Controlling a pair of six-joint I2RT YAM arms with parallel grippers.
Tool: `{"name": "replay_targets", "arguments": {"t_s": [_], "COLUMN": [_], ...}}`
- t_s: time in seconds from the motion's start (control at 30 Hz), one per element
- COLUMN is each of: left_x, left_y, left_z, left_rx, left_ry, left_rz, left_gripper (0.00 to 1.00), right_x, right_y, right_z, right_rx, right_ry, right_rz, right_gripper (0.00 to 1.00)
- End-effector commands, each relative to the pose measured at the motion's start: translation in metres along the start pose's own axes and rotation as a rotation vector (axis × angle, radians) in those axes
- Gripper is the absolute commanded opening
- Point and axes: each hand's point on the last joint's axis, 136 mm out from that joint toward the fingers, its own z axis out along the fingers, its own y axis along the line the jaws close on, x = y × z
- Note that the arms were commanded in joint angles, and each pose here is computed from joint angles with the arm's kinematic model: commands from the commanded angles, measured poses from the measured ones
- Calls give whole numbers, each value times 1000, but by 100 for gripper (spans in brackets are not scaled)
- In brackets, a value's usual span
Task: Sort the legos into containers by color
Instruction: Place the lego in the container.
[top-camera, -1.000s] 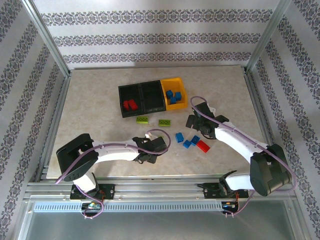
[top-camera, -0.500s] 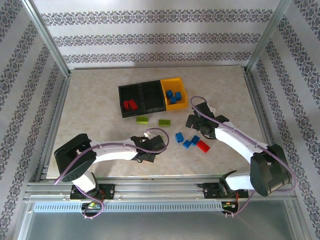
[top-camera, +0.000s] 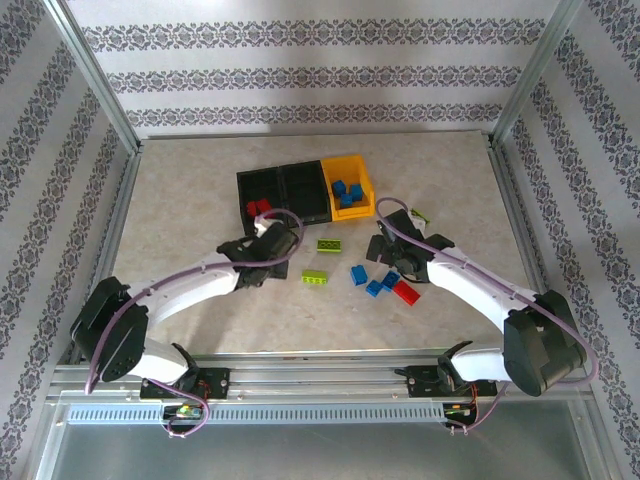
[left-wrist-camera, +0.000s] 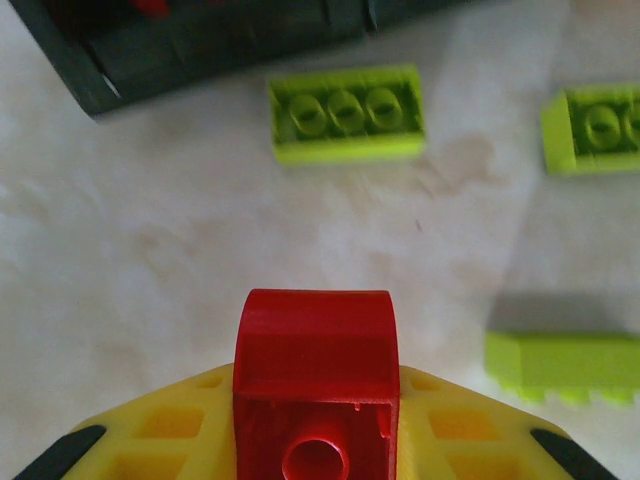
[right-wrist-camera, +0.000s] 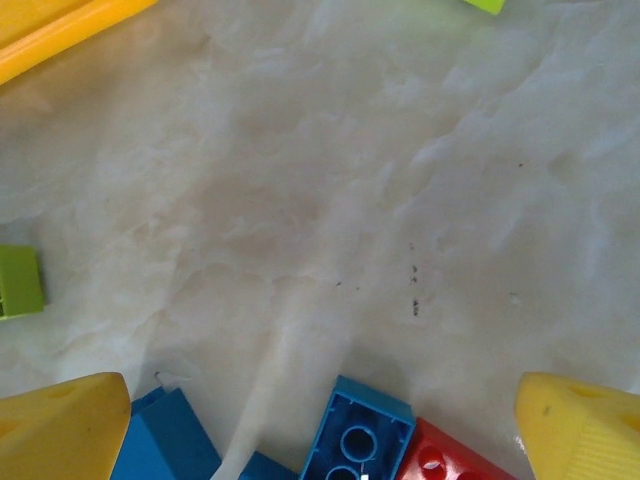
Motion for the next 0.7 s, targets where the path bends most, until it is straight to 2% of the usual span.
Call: {"name": "replay_targets", "arguments": {"t_s": [0.0,0.17,0.3,0.5,0.67], "left_x": [-51,-104,-134,-155,-158], "left_y": [14,32,41,49,54], "left_z": [-4,11,34,67,87], "left_rx": [-16,-35,-48,-73,-94], "left_ry": [-107,-153,-140,-97,-61], "left_rz": [20,-9,-29,-44,-50], "left_gripper": [27,27,27,27,27], "right_x": [4,7,12,18,19], "right_y": [2,11,17,22,24], "right_z": [-5,-6,-5,-1,0], "right_rx": [8,-7,-17,-17,-20], "right_ry": [-6,-3,5,22,28], "right_rz": [-7,-22,-37,-57,-56], "right_gripper": [98,98,98,98,98]}}
